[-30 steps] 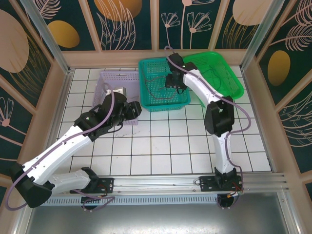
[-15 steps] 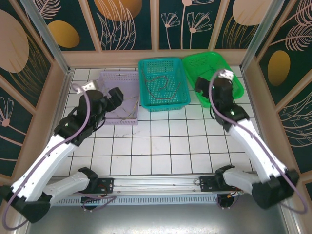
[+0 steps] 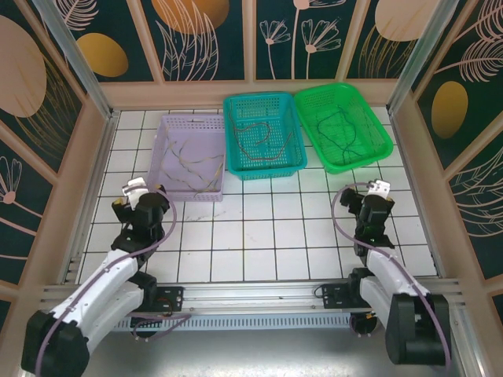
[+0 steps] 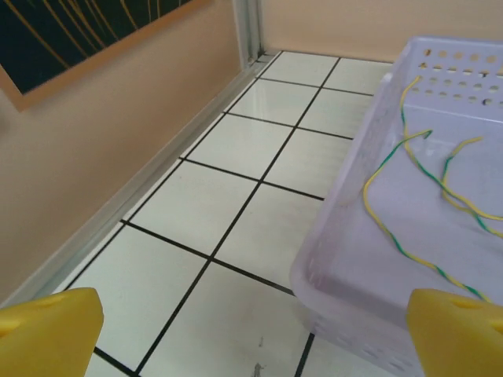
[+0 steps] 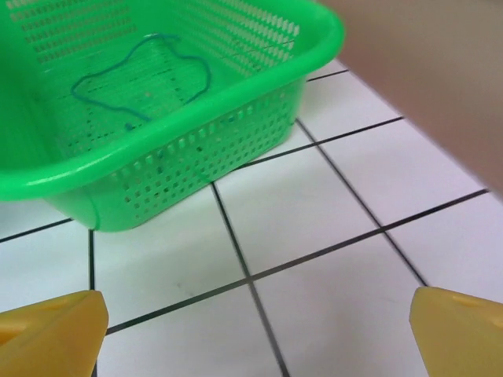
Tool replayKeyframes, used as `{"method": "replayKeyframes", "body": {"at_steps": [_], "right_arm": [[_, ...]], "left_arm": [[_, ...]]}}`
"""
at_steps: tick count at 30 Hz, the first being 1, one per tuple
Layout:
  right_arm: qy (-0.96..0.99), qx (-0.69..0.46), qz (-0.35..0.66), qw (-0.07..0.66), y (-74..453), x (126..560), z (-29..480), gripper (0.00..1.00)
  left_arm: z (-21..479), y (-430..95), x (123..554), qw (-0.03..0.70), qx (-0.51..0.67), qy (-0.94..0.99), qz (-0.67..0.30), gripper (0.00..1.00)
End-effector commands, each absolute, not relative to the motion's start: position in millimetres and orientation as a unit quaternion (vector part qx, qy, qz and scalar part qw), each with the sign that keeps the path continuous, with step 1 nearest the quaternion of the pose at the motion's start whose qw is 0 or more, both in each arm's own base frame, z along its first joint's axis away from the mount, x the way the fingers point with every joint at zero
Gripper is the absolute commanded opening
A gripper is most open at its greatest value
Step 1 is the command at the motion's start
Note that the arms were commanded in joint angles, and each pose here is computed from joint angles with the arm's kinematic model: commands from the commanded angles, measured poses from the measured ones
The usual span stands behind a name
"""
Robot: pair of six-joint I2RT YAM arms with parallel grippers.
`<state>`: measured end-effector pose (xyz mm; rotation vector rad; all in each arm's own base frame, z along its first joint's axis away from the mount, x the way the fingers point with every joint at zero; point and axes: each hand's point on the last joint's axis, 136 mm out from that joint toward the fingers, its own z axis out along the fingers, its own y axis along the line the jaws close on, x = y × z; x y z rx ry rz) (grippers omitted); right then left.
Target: Untangle the cables
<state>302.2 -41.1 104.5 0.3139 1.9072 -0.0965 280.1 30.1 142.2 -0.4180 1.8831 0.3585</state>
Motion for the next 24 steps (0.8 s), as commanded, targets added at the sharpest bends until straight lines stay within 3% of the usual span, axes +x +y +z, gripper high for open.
{"method": "replayKeyframes", "body": {"at_steps": [1,9,16,24], "right_arm": [[0.744,0.084,0.015,0.662,-25,326,150,0.99],[0.738,0.067,0.05,0.67,-20,366,142,0.99],[0.735,0.026,0.076,0.673,-5,364,129,0.99],[0.743,0.065,0.044,0.664,-18,370,125,0.99]], "left_arm": [[163,22,305,0.634,-0.166,0.749,0.097,0.99],[144,33,337,0.645,-0.159,0.745,0.064,0.99],[154,35,370,0.668,-0.126,0.731,0.052,0.99],[139,39,366,0.681,-0.127,0.719,0.046,0.99]]}}
